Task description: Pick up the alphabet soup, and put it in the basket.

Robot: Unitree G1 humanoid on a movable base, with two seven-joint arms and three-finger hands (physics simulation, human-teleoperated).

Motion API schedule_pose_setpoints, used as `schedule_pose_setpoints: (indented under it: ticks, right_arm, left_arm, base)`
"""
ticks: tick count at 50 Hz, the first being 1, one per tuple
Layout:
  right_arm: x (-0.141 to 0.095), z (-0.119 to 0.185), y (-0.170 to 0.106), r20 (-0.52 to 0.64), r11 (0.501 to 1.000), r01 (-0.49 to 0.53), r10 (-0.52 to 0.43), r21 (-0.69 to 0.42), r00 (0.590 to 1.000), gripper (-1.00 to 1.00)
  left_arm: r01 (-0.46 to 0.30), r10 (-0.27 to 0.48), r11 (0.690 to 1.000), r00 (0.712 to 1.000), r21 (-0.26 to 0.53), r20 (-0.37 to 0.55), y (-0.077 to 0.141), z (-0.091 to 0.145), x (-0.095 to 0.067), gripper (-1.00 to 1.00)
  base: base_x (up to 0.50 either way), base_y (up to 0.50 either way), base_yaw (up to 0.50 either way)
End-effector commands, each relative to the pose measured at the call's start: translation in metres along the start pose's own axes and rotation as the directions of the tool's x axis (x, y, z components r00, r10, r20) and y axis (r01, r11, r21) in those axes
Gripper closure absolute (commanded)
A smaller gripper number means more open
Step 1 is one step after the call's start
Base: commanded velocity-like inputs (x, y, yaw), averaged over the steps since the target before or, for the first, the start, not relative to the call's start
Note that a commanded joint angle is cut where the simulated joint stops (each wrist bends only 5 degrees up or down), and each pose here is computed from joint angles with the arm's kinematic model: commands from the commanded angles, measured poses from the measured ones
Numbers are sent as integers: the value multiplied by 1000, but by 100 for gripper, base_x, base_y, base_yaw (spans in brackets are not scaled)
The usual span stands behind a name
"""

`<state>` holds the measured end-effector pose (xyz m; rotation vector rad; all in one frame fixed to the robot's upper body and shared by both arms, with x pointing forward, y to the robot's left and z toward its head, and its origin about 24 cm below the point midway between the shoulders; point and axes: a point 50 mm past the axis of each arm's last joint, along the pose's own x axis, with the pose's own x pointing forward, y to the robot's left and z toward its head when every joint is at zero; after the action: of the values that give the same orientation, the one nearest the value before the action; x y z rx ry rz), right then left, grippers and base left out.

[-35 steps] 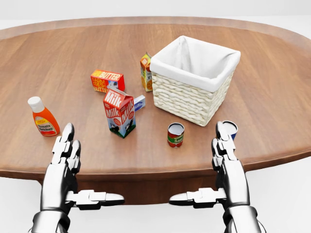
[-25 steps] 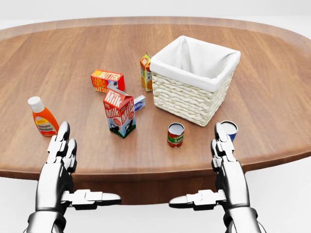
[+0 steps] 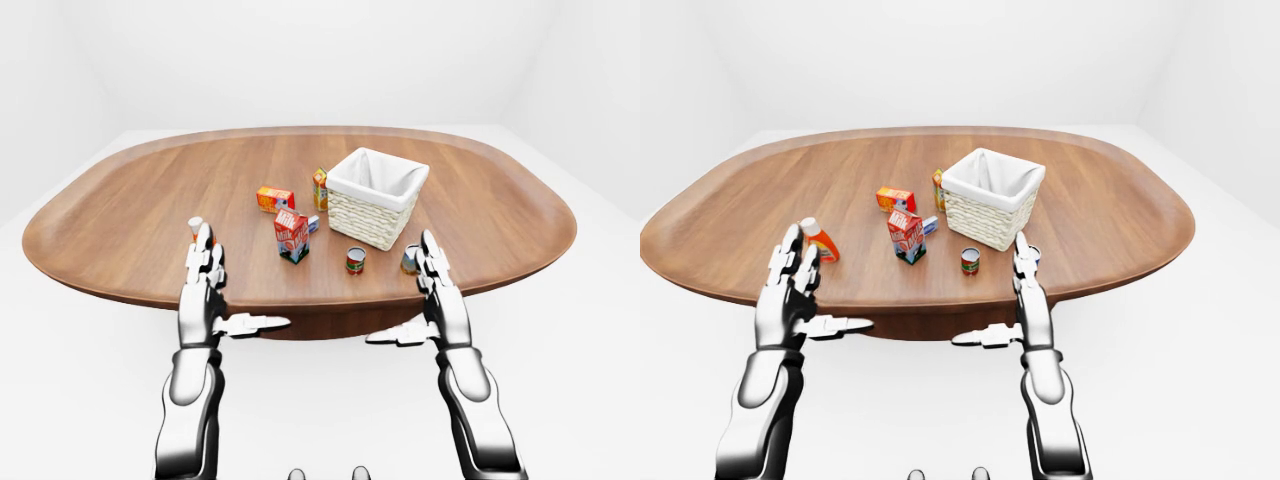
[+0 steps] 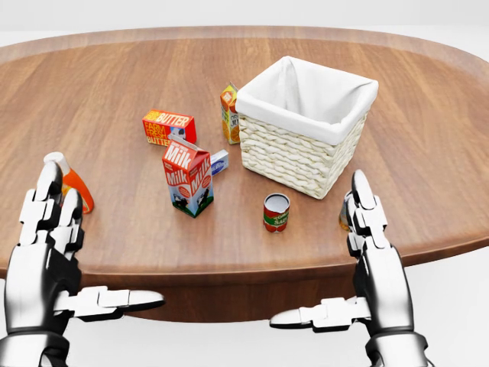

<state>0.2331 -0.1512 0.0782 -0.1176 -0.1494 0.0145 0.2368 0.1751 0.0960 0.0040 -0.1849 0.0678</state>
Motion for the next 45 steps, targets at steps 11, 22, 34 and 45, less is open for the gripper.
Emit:
schedule_pose_setpoints:
  ticks: [11,22,34,45]
  right_arm:
    - [-14,35,-1,126,998,20,-12,-61,992,-100]
    - [-15,36,0,135,998,10,-1,-61,991,-100]
    - [-15,35,1,127,997,9,0,-74,992,-100]
    - [-15,34,3,126,996,2,9,-87,992,-100]
  left_arm:
    - [-25,28,1000,987,-18,160,10,39,-11,-100]
    - [-20,22,1000,988,-12,152,9,37,-10,-100]
    - [-9,11,1000,989,-12,149,6,36,-12,-100]
    - [-5,7,1000,989,-10,147,5,36,-13,-100]
  base:
    - [0,0,0]
    - [0,0,0]
    - [0,-42,0]
    - [0,-50,0]
